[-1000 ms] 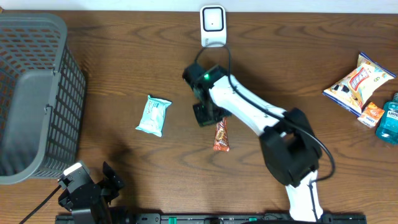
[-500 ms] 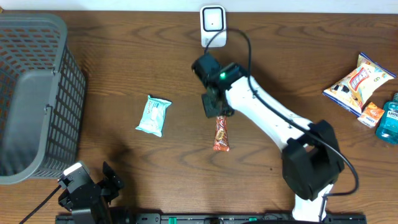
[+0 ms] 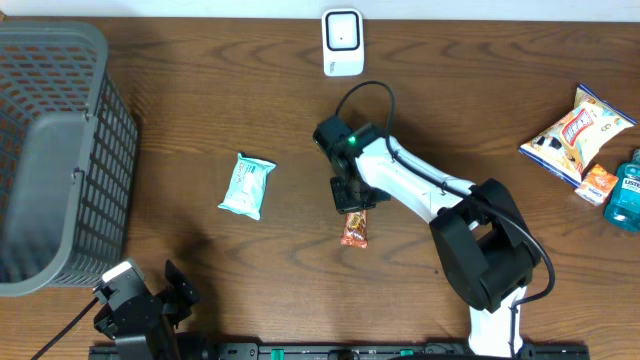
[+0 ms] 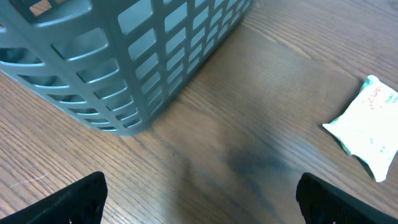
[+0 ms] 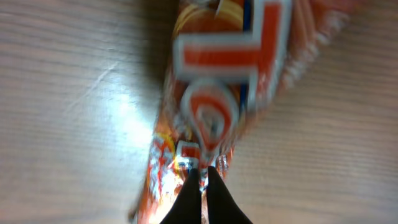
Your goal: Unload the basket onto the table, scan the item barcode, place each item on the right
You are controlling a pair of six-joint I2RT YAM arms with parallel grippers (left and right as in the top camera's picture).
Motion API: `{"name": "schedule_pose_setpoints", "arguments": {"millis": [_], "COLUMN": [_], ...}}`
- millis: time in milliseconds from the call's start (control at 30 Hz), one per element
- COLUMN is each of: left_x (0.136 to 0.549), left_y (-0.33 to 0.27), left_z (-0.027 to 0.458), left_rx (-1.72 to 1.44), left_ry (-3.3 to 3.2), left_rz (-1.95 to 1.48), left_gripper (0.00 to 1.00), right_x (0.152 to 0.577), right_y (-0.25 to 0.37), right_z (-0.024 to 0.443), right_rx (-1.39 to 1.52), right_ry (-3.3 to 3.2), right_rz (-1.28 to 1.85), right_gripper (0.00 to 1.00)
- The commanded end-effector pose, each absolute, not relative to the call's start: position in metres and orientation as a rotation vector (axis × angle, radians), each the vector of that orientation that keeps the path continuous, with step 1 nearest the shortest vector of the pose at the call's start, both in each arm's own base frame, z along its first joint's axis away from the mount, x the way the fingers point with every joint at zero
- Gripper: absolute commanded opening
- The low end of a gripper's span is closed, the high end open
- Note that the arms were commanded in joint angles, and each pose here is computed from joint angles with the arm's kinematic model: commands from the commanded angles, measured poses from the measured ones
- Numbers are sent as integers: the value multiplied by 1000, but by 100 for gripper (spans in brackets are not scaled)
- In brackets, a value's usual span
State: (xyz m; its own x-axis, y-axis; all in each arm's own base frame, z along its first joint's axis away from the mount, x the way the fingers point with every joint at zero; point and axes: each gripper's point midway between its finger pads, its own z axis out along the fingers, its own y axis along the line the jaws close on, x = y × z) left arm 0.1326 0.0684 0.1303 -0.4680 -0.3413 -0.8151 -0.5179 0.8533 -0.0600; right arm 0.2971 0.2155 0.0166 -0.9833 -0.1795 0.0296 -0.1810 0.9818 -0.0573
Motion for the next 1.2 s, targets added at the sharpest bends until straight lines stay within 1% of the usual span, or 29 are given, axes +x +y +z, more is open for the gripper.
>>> {"name": "schedule_pose_setpoints", "arguments": {"millis": [0, 67, 167, 267, 433, 600, 667, 767, 833, 867, 933, 1000, 1033, 1167], "left_x": [132, 132, 132, 132, 132, 132, 132, 132, 132, 132, 132, 132, 132, 132], "left_y": [70, 70, 70, 70, 70, 70, 70, 70, 70, 70, 70, 70, 70, 70], "left_z": [134, 134, 134, 134, 134, 134, 134, 134, 134, 134, 134, 134, 134, 134], "left_rx": [-639, -639, -639, -639, -639, -639, -639, -639, -639, -639, -639, -639, -639, -639], "left_ry": [2088, 2088, 2088, 2088, 2088, 2088, 2088, 2088, 2088, 2088, 2088, 2088, 2088, 2088], "left_rz": [245, 245, 245, 245, 245, 245, 245, 245, 245, 245, 245, 245, 245, 245], "left_gripper": [97, 97, 97, 97, 97, 97, 97, 97, 98, 97, 97, 97, 97, 98], "right_x": [313, 312, 307, 294, 268, 251, 253, 269, 276, 281, 285, 285, 283, 258], "right_y": [228, 228, 232, 233, 227, 220, 222, 229, 217, 201, 181, 174, 177, 213], "right_z": [56, 70, 72, 52, 11, -10, -7, 20, 38, 52, 64, 69, 70, 60], "right_rx": [269, 271, 297, 282, 160, 110, 133, 214, 207, 178, 116, 99, 99, 194], "right_ry": [-3156, -3164, -3162, -3140, -3109, -3077, -3081, -3120, -3150, -3178, -3210, -3220, -3213, -3114], "right_rz": [19, 10, 10, 33, 68, 79, 70, 55, 144, 263, 422, 476, 445, 134], "right_gripper": [1, 1, 1, 1, 1, 1, 1, 1, 1, 1, 1, 1, 1, 1]}}
